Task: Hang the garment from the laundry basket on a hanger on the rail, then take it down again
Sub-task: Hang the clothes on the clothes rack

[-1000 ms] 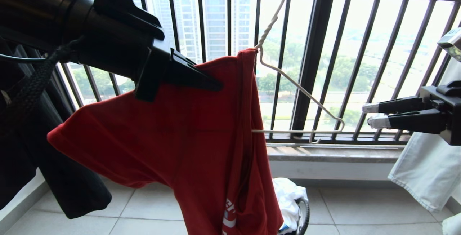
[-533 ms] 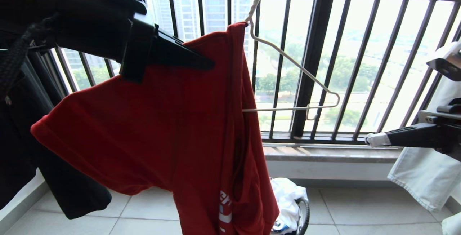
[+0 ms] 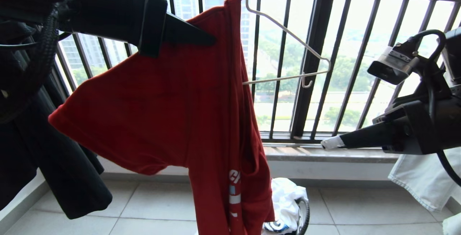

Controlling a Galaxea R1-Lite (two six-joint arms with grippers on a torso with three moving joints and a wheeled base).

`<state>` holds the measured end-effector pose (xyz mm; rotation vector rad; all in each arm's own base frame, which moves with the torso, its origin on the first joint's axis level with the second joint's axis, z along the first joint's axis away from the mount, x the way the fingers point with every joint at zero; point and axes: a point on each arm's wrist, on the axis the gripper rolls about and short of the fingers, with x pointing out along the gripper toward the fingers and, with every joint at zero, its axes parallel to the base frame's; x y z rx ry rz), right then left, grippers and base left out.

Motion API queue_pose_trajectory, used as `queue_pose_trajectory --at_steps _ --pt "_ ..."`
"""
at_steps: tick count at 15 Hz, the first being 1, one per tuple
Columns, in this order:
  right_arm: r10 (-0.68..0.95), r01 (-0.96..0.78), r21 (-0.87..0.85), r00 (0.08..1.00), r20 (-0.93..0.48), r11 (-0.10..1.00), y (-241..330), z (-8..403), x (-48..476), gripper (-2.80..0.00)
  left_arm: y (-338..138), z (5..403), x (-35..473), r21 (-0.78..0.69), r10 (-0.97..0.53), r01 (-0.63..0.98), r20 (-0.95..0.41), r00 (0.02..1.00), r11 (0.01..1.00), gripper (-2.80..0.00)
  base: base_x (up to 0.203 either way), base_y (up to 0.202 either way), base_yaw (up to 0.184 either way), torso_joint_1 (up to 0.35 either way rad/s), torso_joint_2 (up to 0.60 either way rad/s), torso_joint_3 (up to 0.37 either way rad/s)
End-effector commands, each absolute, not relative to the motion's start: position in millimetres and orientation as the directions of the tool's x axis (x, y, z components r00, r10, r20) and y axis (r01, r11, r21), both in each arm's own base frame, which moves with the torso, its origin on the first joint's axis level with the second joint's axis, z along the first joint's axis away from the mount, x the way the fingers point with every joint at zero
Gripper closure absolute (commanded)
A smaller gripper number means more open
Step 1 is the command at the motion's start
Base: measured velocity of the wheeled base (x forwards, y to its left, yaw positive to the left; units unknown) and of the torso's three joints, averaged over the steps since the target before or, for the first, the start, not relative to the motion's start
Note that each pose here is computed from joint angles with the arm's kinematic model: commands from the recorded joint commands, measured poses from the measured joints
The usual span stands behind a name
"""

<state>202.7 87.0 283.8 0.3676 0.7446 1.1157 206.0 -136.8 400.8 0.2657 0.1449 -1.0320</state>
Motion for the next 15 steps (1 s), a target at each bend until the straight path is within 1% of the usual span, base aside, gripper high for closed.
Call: queue_pose_trajectory --at_steps 1,4,7,8,10,12,15 --pt "0.897 -0.601 0.667 0.266 -0.352 0.440 107.4 282.3 208.8 -2.80 -137.3 401.4 206.8 0.155 -0.827 0.860 -0.237 0.510 0.486 0.00 0.000 0.000 0.000 0.000 0.00 0.000" --pt "0.842 -0.544 0.645 0.391 -0.372 0.537 141.1 281.5 204.5 -2.80 -137.9 405.7 207.7 0.165 -0.832 0.854 -0.198 0.519 0.493 0.00 0.000 0.000 0.000 0.000 0.00 0.000" --pt "0.728 -0.477 0.553 0.507 -0.461 0.683 179.9 264.1 203.4 -2.80 -137.0 407.6 206.3 0.171 -0.832 0.852 -0.187 0.522 0.496 0.00 0.000 0.000 0.000 0.000 0.00 0.000" --pt "0.696 -0.459 0.528 0.537 -0.476 0.715 187.9 260.8 205.0 -2.80 -136.3 408.3 205.3 0.172 -0.832 0.851 -0.185 0.522 0.496 0.00 0.000 0.000 0.000 0.000 0.00 0.000" --pt "0.666 -0.441 0.504 0.566 -0.486 0.743 192.8 258.8 205.9 -2.80 -135.7 409.3 204.2 0.174 -0.833 0.850 -0.181 0.523 0.496 0.00 0.000 0.000 0.000 0.000 0.00 0.000" --pt "0.604 -0.397 0.462 0.615 -0.507 0.793 200.0 252.3 212.1 -2.80 -135.7 409.3 204.2 0.176 -0.833 0.850 -0.181 0.523 0.496 0.00 0.000 0.000 0.000 0.000 0.00 0.000" --pt "0.565 -0.368 0.442 0.662 -0.493 0.818 201.4 256.3 216.8 -2.80 -134.3 410.9 201.8 0.178 -0.833 0.849 -0.175 0.524 0.497 0.00 0.000 0.000 0.000 0.000 0.00 0.000"
